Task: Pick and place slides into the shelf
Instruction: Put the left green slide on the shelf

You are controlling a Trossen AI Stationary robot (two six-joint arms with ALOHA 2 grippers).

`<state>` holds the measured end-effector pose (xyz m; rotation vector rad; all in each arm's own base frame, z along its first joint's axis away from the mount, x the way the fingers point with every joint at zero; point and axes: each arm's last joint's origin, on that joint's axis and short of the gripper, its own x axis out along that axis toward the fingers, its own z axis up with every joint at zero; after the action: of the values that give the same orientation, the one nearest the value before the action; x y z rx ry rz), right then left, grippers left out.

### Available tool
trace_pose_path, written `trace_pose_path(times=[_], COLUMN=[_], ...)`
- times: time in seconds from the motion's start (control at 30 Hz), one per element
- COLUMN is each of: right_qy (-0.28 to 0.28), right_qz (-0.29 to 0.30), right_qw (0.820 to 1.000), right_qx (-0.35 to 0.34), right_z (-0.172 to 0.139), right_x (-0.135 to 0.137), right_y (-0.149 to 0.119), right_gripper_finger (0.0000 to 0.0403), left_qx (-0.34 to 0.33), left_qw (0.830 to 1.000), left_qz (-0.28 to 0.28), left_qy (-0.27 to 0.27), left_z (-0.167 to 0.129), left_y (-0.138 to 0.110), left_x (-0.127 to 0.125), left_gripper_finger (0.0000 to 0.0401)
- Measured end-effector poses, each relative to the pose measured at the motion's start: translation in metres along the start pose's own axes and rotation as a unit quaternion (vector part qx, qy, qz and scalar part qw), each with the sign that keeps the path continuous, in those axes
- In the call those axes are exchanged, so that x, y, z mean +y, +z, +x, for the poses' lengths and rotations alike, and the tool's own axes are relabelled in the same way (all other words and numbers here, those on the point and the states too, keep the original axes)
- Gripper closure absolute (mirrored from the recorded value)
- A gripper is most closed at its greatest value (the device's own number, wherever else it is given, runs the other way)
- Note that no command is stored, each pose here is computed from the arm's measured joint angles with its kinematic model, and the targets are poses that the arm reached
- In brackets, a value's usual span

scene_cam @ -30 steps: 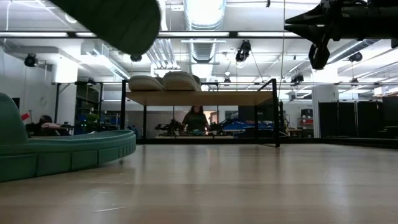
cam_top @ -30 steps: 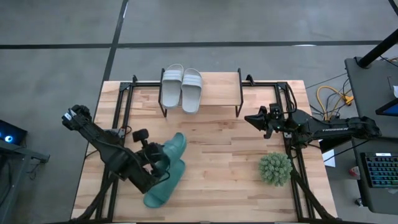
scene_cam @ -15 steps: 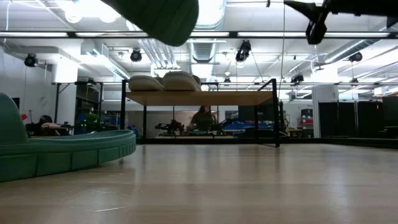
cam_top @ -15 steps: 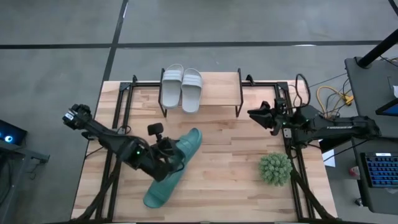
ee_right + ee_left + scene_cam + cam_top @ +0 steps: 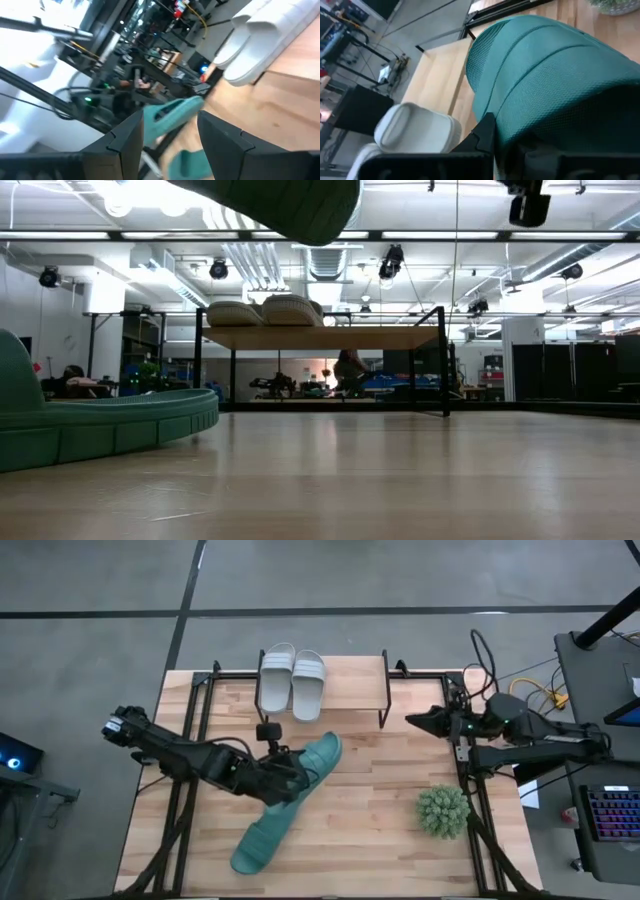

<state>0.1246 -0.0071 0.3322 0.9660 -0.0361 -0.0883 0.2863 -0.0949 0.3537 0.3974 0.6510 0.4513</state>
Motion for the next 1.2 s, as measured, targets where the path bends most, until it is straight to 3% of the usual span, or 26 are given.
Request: trace_pose_path(times=[0.37, 0.57, 0.9, 1.0, 1.2], right_qy=[0.007, 0.037, 0.033, 0.025, 0.029], right_qz=[0.109, 0.121, 0.131, 0.138, 0.136], right_qw=[0.990, 0.980, 0.978, 0.976, 0.977], right_qx=[0.087, 0.154, 0.161, 0.164, 0.161], right_z=[0.019, 0.041, 0.064, 0.068, 0.077], right_x=[0.000, -0.001, -0.006, -0.008, 0.001], right_y=[-0.006, -0.013, -0.019, -0.021, -0.015], right_gripper_finger=[0.0225, 0.0225, 0.0224, 0.0210, 0.0143], left_qx=[-0.057, -0.069, -0.067, -0.066, -0.066], left_qw=[0.998, 0.996, 0.996, 0.996, 0.996], left_qz=[0.023, 0.057, 0.056, 0.057, 0.057], left_qy=[0.013, 0.018, 0.021, 0.022, 0.022], left_z=[0.006, 0.006, 0.008, 0.009, 0.009], left_y=[0.017, 0.020, 0.020, 0.020, 0.020], left_x=[0.007, 0.008, 0.010, 0.010, 0.010], left_gripper_finger=[0.0401, 0.0401, 0.0401, 0.0401, 0.0401])
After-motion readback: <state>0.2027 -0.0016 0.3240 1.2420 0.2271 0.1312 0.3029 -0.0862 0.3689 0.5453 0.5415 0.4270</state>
